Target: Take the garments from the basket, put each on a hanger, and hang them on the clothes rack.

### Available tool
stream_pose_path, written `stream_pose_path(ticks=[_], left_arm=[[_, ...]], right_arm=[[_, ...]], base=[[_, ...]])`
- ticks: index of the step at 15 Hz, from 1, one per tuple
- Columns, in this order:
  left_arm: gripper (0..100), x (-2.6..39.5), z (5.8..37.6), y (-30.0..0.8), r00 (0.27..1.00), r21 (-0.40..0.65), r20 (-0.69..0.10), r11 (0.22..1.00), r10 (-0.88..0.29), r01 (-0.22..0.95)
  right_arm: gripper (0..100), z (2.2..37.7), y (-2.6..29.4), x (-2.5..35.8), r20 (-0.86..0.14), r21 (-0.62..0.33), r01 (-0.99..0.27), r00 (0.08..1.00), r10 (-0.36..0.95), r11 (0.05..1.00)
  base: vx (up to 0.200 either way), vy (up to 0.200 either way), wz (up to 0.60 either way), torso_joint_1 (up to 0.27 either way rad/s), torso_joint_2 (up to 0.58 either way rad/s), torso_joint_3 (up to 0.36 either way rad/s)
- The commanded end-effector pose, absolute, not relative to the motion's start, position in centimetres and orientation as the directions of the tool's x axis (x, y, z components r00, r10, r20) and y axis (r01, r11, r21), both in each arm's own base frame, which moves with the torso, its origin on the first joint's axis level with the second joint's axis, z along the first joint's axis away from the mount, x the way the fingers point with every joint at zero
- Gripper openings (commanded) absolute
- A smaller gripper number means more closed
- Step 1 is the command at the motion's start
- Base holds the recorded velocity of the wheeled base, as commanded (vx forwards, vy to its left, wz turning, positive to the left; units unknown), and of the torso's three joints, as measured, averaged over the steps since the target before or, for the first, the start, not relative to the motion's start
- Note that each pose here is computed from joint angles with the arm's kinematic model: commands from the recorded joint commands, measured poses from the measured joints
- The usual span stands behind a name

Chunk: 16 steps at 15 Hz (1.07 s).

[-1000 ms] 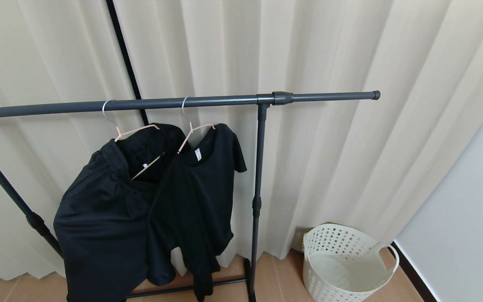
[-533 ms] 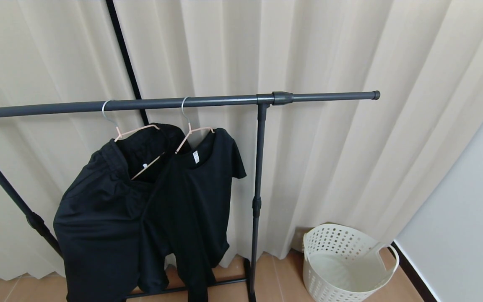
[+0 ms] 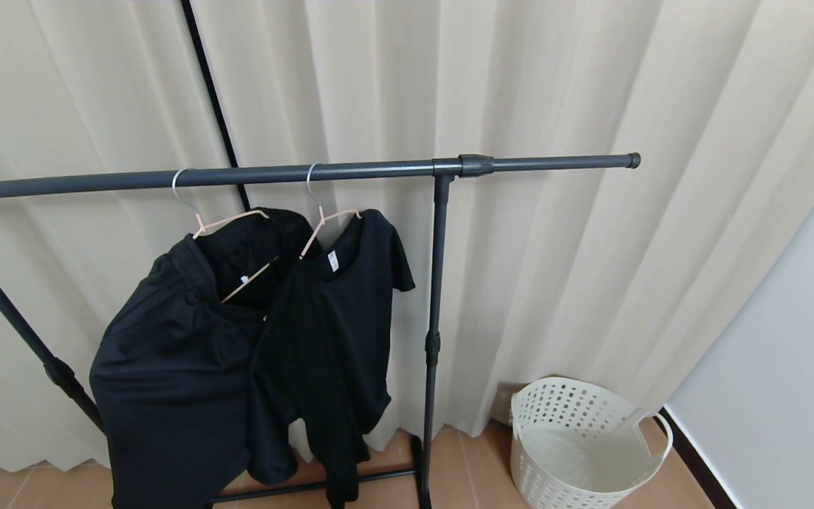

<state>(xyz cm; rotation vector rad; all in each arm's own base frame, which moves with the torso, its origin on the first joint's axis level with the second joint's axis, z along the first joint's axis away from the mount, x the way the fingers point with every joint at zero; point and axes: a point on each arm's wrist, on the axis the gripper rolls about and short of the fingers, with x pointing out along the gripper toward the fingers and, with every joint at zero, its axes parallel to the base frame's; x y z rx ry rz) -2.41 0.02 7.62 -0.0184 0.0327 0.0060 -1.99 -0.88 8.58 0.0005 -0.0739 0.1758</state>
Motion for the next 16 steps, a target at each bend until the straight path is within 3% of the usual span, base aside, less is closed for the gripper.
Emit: stream_pose_path(ticks=[1,3,5,9,11,13,14,15,16], left_arm=[[100,-2.3,7.5,0.2,0.995,-0.007,-0.038,0.995,0.095,-0.095],[100,-2.3,7.5,0.2,0.995,0.009,-0.04,0.995,0.096,-0.096],[100,-2.4,7.6,-0.1,0.997,0.019,-0.035,0.998,-0.063,0.064],[100,-2.3,7.5,0.0,0.999,0.019,-0.04,1.0,-0.012,0.013],[100,-2.3,7.5,0.0,0.999,0.019,-0.04,1.0,-0.012,0.013],[100,-2.3,7.5,0.0,0.999,0.019,-0.04,1.0,-0.015,0.016],[100,-2.4,7.5,0.0,0.999,0.018,-0.037,1.0,-0.015,0.016],[100,-2.4,7.5,0.0,0.999,0.016,-0.037,1.0,-0.014,0.014],[100,-2.4,7.5,0.0,0.999,0.019,-0.035,1.0,-0.014,0.014]], right_arm=[[100,8.6,-0.9,-1.9,0.068,-0.006,-0.175,0.982,0.175,0.985],[100,8.6,-0.9,-1.9,0.071,0.003,-0.166,0.984,0.166,0.986],[100,8.5,-0.9,-2.2,0.094,0.036,-0.201,0.976,0.197,0.979],[100,8.4,-1.1,-2.0,0.067,0.035,-0.086,0.994,0.084,0.996],[100,8.4,-0.8,-1.3,-0.042,0.0,-0.044,0.998,0.044,0.999],[100,8.6,-0.4,-0.3,-0.17,-0.084,0.127,0.975,-0.139,0.988],[100,8.6,-0.2,-0.8,-0.105,-0.094,0.111,0.987,-0.121,0.989],[100,8.4,0.1,-2.3,0.083,-0.091,-0.017,0.996,0.025,0.996],[100,8.5,0.1,-2.3,0.096,-0.089,-0.048,0.994,0.057,0.995]], base=[[0.0,0.0,0.0,0.0,0.0,0.0],[0.0,0.0,0.0,0.0,0.0,0.0],[0.0,0.0,0.0,0.0,0.0,0.0],[0.0,0.0,0.0,0.0,0.0,0.0],[0.0,0.0,0.0,0.0,0.0,0.0],[0.0,0.0,0.0,0.0,0.0,0.0],[0.0,0.0,0.0,0.0,0.0,0.0],[0.0,0.0,0.0,0.0,0.0,0.0],[0.0,0.0,0.0,0.0,0.0,0.0]])
